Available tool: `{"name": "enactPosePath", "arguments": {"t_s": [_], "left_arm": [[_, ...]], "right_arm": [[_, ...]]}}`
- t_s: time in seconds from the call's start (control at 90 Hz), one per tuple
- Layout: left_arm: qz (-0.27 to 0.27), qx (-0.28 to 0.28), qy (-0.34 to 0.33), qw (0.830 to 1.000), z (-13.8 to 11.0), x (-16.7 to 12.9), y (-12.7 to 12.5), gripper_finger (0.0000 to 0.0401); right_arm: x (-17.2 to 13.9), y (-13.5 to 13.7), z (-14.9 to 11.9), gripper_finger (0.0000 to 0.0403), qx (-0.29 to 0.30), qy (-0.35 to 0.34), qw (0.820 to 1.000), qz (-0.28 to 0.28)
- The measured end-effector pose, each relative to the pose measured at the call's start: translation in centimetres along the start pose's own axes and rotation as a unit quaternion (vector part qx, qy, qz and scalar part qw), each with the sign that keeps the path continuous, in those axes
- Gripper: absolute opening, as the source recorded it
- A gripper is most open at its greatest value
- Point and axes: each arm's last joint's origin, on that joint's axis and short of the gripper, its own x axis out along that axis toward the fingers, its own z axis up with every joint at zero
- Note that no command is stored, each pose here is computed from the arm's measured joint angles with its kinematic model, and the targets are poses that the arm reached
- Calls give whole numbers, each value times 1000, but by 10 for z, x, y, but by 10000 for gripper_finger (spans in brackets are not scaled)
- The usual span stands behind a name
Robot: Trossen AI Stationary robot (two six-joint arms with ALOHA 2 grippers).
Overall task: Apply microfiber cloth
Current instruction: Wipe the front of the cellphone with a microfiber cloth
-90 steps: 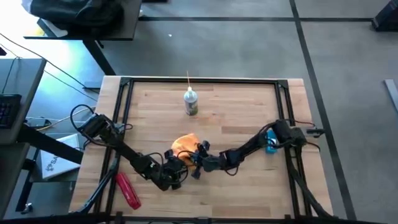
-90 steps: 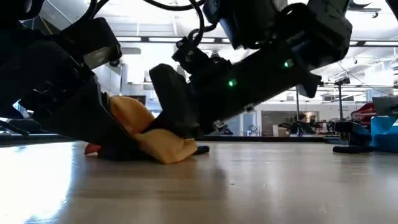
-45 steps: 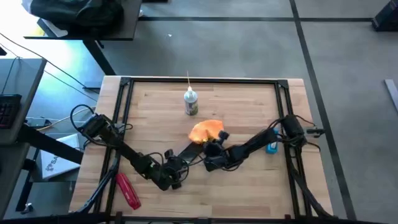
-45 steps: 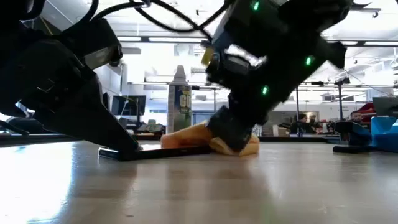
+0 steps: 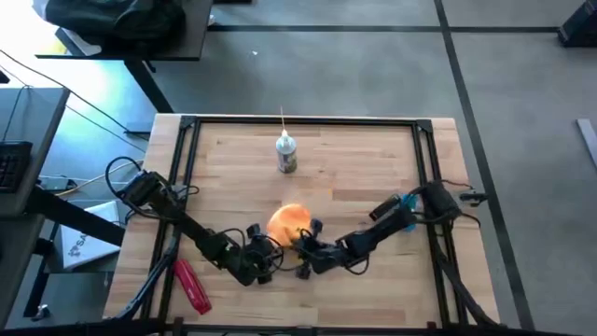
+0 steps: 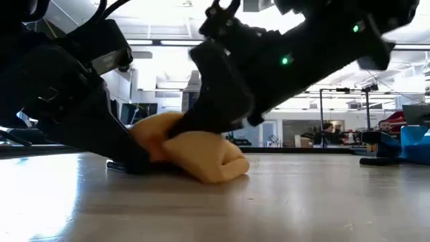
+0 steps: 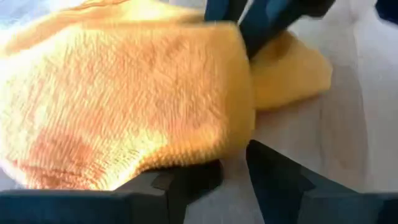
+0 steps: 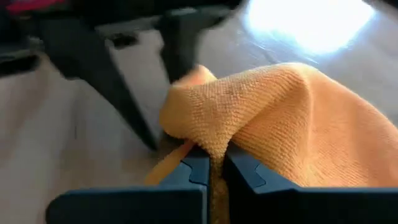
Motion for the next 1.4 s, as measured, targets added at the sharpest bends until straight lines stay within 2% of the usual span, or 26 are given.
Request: {"name": "enactPosePath", "arguments": {"t_s": [0.1, 0.2, 0.378, 0.489, 0.6, 0.7, 0.822, 0.911, 0.978, 1.044, 1.122, 1.189, 1.4], "left_arm": [[-1, -2, -3, 1000, 0, 0, 0, 133], [-1, -3, -3, 1000, 0, 0, -1, 133], [-4, -7, -3, 1000, 0, -1, -1, 133], [-4, -8, -3, 1000, 0, -1, -1, 133], [-4, -7, -3, 1000, 0, -1, -1, 133], [-4, -7, -3, 1000, 0, -1, -1, 133], [-4, -7, -3, 1000, 0, -1, -1, 133], [-4, -7, -3, 1000, 0, -1, -1, 133], [-4, -7, -3, 1000, 0, -1, -1, 133], [-5, -7, -3, 1000, 0, -1, -1, 133], [-4, -7, -4, 1000, 0, -1, -1, 133], [-4, -7, -4, 1000, 0, -1, -1, 133], [-5, -7, -4, 1000, 0, -1, -1, 133]], "right_arm": [[6, -9, -8, 0, 4, 33, 999, -28], [7, -21, -13, 0, 7, 58, 994, -88], [5, -40, -24, 0, -23, 84, 973, -212], [1, -47, -24, 0, -9, 86, 964, -251], [-3, -48, -17, 0, -17, 80, 966, -247], [-2, -41, -5, 0, -18, 48, 975, -217], [7, -31, 9, 0, 0, 17, 996, -92], [17, -27, 14, 0, 11, -14, 1000, 4], [26, -28, 13, 0, 16, -33, 998, 43], [34, -32, 8, 0, 24, -39, 997, 60], [44, -40, 1, 0, 41, -26, 997, 52], [48, -50, -1, 0, 49, -7, 999, 20], [54, -80, -6, 0, 18, 22, 988, -154]]}}
